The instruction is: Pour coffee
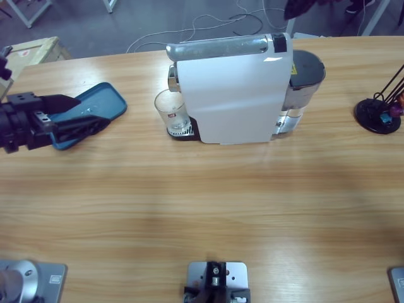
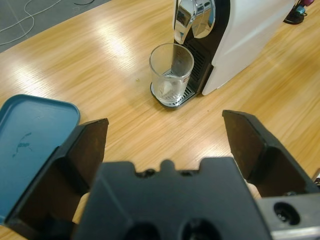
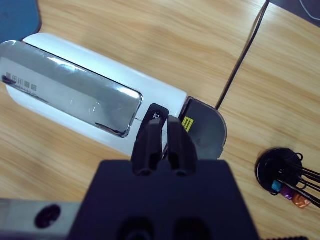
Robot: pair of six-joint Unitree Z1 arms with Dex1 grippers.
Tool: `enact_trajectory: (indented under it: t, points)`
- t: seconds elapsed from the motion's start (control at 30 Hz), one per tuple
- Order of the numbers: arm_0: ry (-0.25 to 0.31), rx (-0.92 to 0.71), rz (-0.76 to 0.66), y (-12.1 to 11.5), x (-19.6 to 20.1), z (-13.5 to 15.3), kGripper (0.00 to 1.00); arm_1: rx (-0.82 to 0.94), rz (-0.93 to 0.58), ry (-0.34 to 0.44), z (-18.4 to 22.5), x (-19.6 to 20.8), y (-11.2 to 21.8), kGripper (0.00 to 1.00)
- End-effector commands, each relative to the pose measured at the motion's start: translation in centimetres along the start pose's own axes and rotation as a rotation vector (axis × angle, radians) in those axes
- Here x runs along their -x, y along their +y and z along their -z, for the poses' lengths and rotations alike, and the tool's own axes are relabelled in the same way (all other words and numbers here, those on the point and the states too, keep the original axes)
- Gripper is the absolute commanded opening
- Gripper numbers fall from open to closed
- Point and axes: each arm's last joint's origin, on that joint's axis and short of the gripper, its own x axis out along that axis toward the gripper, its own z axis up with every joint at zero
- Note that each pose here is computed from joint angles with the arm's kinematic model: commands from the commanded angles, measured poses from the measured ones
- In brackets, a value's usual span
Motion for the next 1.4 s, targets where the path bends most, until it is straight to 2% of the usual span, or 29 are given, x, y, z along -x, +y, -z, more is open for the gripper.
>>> enact_trajectory:
  t: [0.03,1.4]
  points:
    - [0.047,-0.001,0.026,-0.2,-0.9,1.0,0.987,0.003,-0.022,0.049,0.2,-1.7,0.7,0.000]
    - [0.054,-0.001,0.029,-0.2,-1.2,1.3,0.987,0.008,-0.014,0.130,0.7,-5.0,0.9,0.000]
